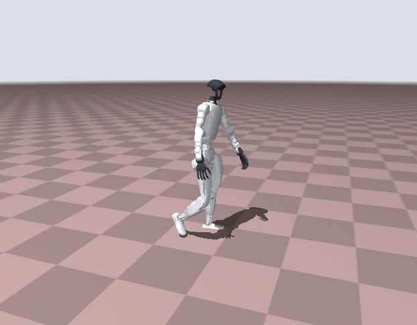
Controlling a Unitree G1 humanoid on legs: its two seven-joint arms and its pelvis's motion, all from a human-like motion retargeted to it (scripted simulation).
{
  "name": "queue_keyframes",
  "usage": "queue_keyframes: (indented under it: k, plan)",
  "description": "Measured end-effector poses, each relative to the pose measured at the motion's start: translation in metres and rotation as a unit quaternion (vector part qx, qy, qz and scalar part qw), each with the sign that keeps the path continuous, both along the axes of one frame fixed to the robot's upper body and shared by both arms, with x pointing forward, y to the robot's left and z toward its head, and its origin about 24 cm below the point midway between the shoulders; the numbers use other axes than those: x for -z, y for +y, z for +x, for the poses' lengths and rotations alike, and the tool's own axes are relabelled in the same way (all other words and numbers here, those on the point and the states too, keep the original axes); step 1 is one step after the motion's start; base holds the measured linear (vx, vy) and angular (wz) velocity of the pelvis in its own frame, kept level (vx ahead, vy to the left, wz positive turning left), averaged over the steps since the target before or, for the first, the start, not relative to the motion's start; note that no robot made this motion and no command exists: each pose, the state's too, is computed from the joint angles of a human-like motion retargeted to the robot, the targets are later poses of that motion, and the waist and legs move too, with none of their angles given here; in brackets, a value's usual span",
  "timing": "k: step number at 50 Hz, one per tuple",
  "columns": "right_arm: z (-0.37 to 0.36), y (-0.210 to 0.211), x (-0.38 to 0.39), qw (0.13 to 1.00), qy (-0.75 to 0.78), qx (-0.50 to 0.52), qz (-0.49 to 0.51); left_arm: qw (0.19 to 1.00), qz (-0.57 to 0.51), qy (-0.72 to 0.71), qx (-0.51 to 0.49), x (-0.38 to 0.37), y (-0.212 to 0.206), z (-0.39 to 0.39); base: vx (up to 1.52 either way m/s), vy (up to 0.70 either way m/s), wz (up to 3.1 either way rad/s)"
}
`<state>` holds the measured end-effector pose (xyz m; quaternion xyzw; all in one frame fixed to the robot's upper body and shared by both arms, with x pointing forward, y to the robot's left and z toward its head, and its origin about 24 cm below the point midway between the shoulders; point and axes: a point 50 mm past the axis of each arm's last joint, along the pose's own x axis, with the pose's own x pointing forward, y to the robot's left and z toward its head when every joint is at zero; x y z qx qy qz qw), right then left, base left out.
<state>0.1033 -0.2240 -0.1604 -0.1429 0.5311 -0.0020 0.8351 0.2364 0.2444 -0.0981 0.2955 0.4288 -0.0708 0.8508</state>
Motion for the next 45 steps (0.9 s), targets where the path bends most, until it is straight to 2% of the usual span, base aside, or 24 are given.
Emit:
queue_keyframes:
  k: [7,15,19,23,28,33,39,45]
  plan:
    - [-0.086,-0.025,0.007,0.99,0.12,0.076,0.013,0.978,-0.048,-0.205,-0.001,-0.082,-0.027,0.096,0.51,0.13,0.97]
    - [-0.122,-0.018,0.009,0.973,0.185,0.128,0.054,0.942,-0.106,-0.318,-0.027,-0.131,-0.039,0.129,0.6,0.0,0.5]
    - [-0.122,-0.014,0.009,0.967,0.189,0.147,0.086,0.958,-0.103,-0.266,-0.006,-0.107,-0.039,0.114,0.67,-0.1,0.15]
    - [-0.109,-0.022,0.007,0.968,0.177,0.154,0.093,0.985,-0.087,-0.149,0.029,-0.056,-0.04,0.076,0.75,-0.13,0.15]
    - [-0.079,-0.032,0.004,0.976,0.147,0.142,0.072,0.994,-0.051,0.074,0.066,0.021,-0.036,-0.02,0.82,-0.2,-0.42]
    - [-0.02,-0.036,-0.003,0.99,0.065,0.124,0.025,0.967,-0.1,0.23,0.036,0.063,-0.04,-0.123,0.67,-0.16,-0.52]
    - [0.085,-0.021,-0.035,0.99,-0.11,0.092,0.004,0.95,-0.139,0.281,-0.021,0.076,-0.039,-0.198,0.59,-0.04,-0.97]
    - [0.186,0.008,-0.101,0.954,-0.294,0.052,0.006,0.949,-0.132,0.259,-0.12,0.076,-0.031,-0.228,0.56,0.07,-1.08]
